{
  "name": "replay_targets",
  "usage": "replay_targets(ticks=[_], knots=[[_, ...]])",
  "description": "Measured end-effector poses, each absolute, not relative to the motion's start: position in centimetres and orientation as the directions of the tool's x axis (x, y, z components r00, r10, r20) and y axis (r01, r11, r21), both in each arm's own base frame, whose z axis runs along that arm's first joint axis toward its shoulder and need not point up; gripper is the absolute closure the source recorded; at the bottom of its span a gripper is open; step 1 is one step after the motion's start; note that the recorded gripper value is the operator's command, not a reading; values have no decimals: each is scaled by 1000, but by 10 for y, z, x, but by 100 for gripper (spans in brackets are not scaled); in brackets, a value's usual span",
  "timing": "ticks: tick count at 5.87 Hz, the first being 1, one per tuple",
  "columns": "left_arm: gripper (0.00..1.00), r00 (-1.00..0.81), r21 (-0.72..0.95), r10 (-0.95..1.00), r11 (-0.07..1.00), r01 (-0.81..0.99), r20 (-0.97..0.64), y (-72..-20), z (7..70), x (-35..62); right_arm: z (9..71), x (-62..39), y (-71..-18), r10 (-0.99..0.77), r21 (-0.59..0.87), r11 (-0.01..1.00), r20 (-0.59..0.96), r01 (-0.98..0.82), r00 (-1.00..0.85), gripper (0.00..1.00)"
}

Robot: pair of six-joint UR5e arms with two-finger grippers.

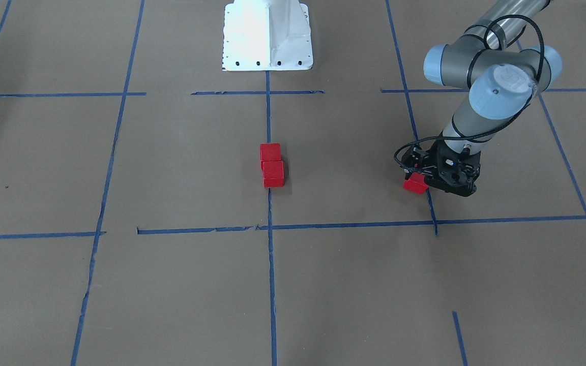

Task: Form red blocks into L shape at center
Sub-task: 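Move the left gripper to the last red cube and grasp it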

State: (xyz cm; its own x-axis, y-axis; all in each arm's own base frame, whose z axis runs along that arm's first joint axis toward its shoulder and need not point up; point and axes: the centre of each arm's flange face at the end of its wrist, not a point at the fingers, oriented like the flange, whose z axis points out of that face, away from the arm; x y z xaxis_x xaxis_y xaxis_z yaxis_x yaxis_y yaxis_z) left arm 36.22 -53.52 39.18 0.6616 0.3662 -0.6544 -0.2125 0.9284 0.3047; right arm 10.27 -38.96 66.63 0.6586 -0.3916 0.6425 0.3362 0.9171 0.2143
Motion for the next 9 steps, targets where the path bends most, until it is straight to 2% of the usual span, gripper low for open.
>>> replay_targets(ticks=[3, 4, 5, 6, 7, 9], knots=[[0, 655, 269, 350, 936, -226, -670, -509, 411, 391, 667, 103, -389, -394, 215, 916, 642, 338, 658, 0], [9, 653, 262, 351, 936, -234, -671, -504, 413, 398, 667, 103, -389, -394, 214, 916, 643, 339, 657, 0], [34, 654, 255, 350, 937, -240, -670, -502, 417, 403, 668, 103, -388, -393, 213, 916, 644, 340, 657, 0], [76, 656, 251, 349, 937, -243, -669, -503, 419, 405, 669, 102, -387, -392, 211, 916, 644, 340, 656, 0], [96, 657, 246, 343, 939, -238, -672, -503, 416, 407, 669, 102, -386, -392, 211, 916, 645, 340, 656, 0], [96, 659, 212, 278, 961, -180, -699, -507, 395, 412, 669, 102, -386, -392, 212, 917, 644, 339, 657, 0]])
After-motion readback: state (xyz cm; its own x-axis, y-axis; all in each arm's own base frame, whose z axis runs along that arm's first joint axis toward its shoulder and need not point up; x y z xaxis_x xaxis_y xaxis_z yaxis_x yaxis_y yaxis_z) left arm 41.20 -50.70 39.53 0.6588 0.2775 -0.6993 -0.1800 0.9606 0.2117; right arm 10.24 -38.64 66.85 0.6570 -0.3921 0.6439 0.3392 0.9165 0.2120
